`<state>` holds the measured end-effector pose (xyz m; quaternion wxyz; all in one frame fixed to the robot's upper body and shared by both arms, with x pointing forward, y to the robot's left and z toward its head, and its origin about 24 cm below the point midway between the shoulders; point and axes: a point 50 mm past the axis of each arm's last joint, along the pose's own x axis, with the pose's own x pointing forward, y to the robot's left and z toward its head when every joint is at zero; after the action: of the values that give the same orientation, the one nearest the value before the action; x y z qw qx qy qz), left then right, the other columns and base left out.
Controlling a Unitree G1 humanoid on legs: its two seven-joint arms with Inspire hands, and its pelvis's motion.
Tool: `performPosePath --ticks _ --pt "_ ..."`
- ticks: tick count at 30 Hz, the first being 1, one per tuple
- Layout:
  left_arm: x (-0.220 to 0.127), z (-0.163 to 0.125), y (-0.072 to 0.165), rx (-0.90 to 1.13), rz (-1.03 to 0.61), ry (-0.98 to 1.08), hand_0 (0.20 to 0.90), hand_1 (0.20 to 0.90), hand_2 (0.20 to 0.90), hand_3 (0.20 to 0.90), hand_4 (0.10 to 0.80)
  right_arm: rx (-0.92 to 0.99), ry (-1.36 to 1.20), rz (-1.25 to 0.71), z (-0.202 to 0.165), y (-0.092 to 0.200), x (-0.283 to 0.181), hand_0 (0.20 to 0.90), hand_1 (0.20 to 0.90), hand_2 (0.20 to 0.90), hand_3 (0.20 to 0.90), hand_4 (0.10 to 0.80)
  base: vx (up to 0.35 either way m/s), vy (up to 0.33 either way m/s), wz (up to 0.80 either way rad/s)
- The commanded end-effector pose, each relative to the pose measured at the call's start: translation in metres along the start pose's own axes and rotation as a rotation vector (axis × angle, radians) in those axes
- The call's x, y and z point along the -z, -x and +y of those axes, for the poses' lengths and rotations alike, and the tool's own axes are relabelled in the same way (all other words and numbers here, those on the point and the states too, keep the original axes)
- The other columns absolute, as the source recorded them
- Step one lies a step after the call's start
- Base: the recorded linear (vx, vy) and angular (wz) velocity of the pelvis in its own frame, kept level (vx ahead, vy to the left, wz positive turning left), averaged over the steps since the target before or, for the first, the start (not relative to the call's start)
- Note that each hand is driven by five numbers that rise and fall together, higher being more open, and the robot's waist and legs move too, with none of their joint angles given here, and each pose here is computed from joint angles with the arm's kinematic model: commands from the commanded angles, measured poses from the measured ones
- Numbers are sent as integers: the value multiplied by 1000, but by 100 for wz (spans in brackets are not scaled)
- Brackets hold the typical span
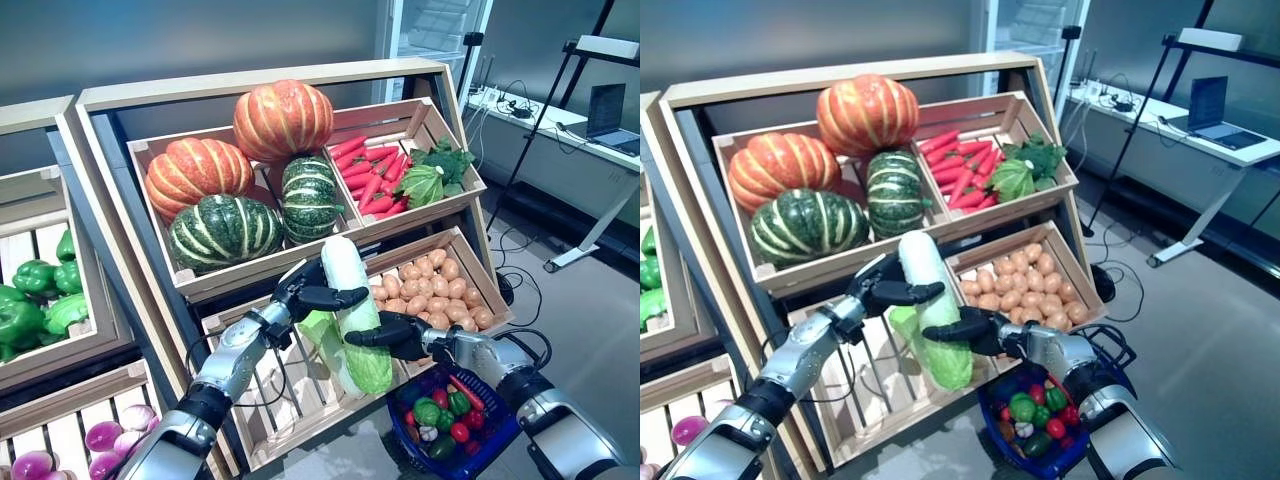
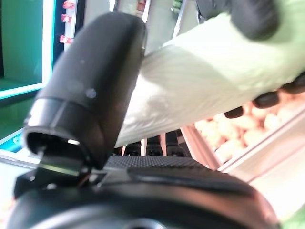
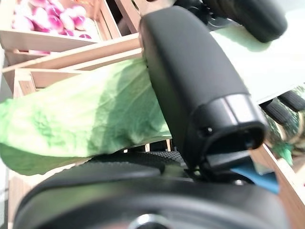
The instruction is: Put vegetables into the basket
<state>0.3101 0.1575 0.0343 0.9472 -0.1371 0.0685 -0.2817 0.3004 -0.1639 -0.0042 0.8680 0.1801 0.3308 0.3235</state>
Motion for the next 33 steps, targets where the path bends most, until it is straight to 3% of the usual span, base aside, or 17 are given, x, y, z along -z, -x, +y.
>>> performPosePath --ticks 1,3,6,12,15,18,23,27,33 --pt "-45 28 -1 -16 -160 169 900 900 900 900 800 152 13 -425 -30 50 -77 300 300 300 300 400 0 0 0" --pt "-27 27 2 1 -166 424 900 900 900 900 800 182 13 -459 -31 52 -80 300 300 300 300 400 7 -4 -2" --pt "-13 27 5 19 -173 577 900 900 900 900 800 213 18 -491 -30 51 -84 300 300 300 300 400 13 -14 -9" --pt "-4 30 11 15 -192 699 900 900 900 900 800 291 28 -546 -35 60 -87 300 300 300 300 400 2 -10 -8" --pt "-4 36 15 -29 -187 638 900 900 900 900 800 325 26 -536 -41 65 -82 300 300 300 300 400 8 -9 -4" --pt "-8 48 22 -129 -164 449 900 900 900 900 800 376 26 -501 -49 70 -74 300 300 300 300 400 0 0 0" --pt "-43 73 36 -338 -104 -164 900 900 900 900 800 621 -78 -435 -85 102 -42 300 300 300 300 400 0 0 0" --pt "-70 75 38 -405 -59 -676 900 900 900 900 800 761 -229 -436 -105 122 -14 300 300 300 300 400 0 0 0" --pt "-124 70 28 -466 -89 -1186 900 900 900 900 800 890 -349 -474 -119 140 3 300 300 300 300 400 -106 -27 -9"
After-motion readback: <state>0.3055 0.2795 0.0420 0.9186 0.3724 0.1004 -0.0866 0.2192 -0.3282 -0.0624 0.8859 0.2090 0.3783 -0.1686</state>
